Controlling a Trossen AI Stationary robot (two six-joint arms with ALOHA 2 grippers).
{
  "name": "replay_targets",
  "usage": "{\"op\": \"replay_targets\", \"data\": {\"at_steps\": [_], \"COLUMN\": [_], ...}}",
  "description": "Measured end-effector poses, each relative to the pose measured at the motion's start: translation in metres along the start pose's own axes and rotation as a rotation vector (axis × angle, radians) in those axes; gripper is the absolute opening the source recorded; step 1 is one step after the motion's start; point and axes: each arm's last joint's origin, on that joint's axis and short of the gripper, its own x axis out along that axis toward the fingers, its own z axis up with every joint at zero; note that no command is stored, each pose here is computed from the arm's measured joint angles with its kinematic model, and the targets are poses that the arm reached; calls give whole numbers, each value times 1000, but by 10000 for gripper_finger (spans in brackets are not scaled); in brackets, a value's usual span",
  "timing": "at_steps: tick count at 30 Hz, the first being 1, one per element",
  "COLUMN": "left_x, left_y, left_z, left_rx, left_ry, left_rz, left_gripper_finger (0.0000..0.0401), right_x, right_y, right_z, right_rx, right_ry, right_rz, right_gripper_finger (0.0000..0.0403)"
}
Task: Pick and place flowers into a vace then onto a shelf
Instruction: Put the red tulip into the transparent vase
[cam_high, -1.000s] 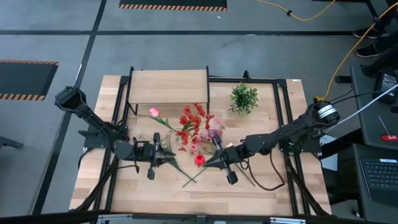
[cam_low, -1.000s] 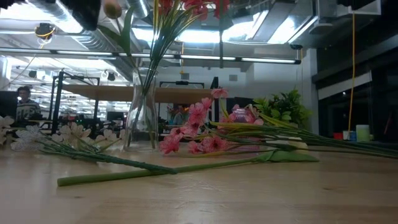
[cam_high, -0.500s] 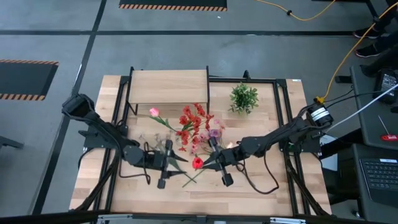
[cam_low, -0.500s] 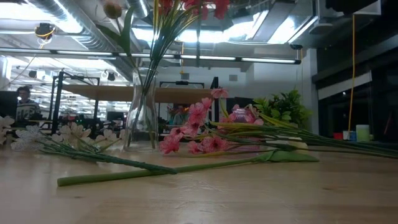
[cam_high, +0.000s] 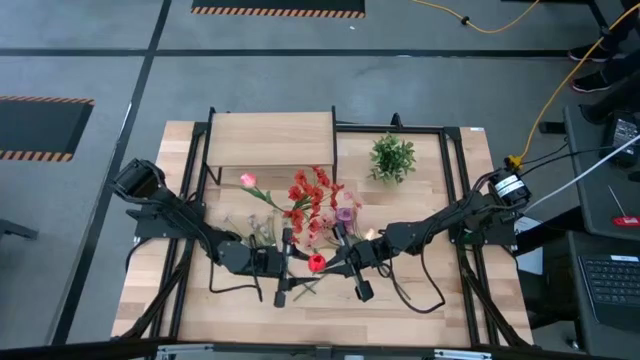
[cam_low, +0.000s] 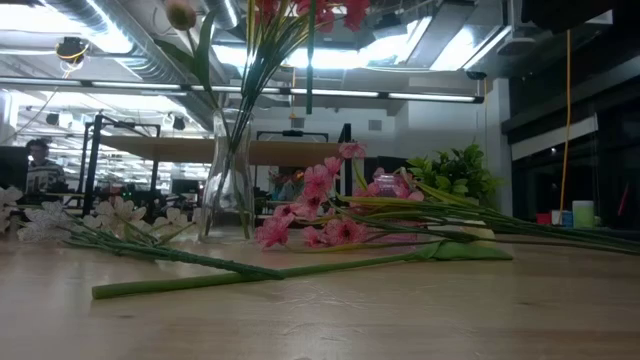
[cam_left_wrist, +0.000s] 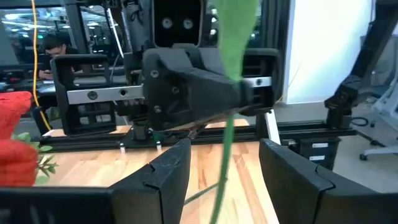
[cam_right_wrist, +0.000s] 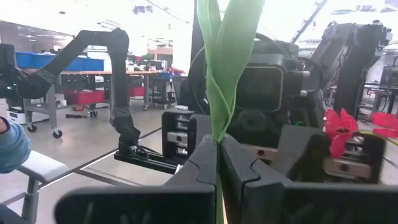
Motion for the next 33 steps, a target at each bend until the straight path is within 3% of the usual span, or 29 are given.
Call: {"op": "replay_targets", "data": {"at_steps": [6,11,16,21,28,33], "left_x": [6,9,11,10,10,8], "left_y": [10,15,18,17,16,13], "left_z": [0,0,-4,-4,-5,-6], "left_rx": [-18,-63,-54,-42,41,47], "left_ry": [-2,-1,34,39,43,55], "left_rz": [27,-47,-43,-43,-54,-59], "left_gripper_finger": [185,184,173,122,15,6], "right_x": [0,0,0,0,0,0], "right_y": [0,0,-1,-1,-1,-1], "right_z": [0,0,0,0,-4,-4], "right_rx": [-8,-28,-30,-32,-33,-13], "right_ry": [0,2,2,3,38,43], "right_rz": [0,0,-2,-4,-6,-5], "right_gripper_finger": [0,0,0,0,0,14]}}
